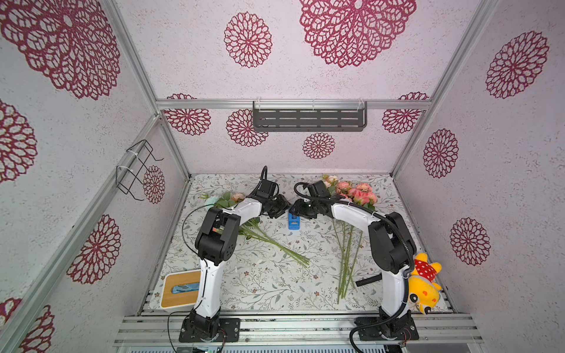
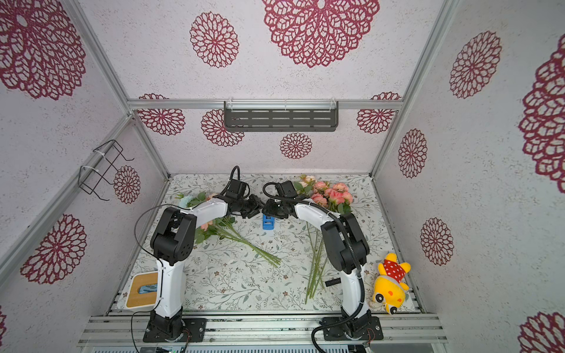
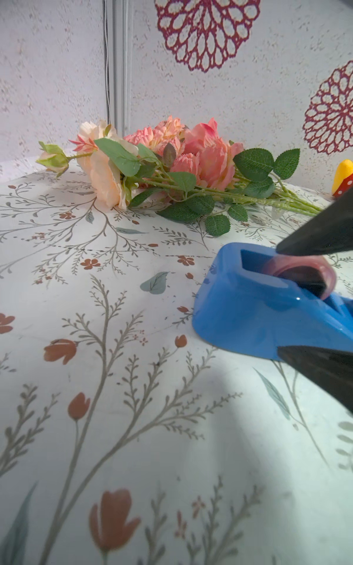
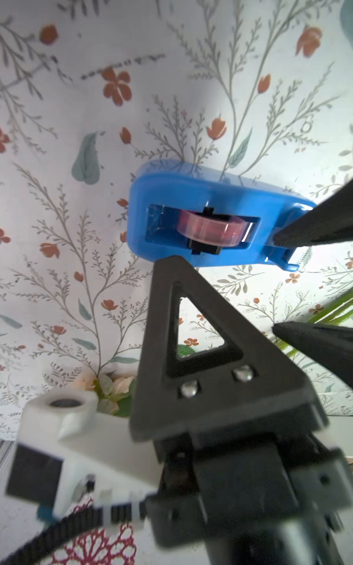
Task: Wrap bouquets with tape
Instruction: Move the Tape Cutter to the center of the board, then pull the tape from the tape cutter.
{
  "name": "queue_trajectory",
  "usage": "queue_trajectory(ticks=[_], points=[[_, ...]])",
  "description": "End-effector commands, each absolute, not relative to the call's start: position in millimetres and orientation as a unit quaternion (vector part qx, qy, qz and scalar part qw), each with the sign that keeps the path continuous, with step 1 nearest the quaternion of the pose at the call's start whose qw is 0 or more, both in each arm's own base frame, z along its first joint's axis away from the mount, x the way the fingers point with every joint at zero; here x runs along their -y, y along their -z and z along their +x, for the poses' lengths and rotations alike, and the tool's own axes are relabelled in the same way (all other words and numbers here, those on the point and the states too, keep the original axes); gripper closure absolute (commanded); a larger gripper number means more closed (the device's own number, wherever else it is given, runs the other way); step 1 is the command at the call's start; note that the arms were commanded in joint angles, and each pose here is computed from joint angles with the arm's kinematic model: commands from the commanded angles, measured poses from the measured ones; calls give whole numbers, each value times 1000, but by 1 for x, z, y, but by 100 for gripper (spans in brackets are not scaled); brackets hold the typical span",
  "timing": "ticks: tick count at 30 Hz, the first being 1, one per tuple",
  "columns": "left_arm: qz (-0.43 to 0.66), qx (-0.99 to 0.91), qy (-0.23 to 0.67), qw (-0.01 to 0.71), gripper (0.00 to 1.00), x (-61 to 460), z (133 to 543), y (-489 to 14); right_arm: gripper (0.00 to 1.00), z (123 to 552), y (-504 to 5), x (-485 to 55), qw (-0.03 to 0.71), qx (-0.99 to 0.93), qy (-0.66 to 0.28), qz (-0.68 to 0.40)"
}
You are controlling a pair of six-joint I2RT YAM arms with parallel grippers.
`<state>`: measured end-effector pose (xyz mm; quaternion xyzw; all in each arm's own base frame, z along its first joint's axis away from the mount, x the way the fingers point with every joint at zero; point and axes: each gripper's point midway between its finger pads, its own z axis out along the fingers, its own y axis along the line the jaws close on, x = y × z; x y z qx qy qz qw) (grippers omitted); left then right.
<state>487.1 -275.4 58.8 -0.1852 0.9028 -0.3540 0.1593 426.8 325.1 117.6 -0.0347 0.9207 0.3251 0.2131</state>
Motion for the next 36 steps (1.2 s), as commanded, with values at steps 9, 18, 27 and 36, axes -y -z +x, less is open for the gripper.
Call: queue_trajectory(ticks=[9, 18, 27, 36], points=[[-168, -869, 431, 174, 57, 288, 469, -91, 65, 422, -107, -300, 225, -925, -300, -61], [-149, -862, 454, 172, 61, 294, 463, -91, 70, 425, -90, -291, 224, -926, -301, -51], [-146, -860, 459, 170, 66, 294, 459, -85, 75, 423, -70, -298, 209, -924, -315, -57], [-145, -856, 465, 174, 66, 294, 455, -83, 78, 422, -56, -296, 203, -928, -306, -60]])
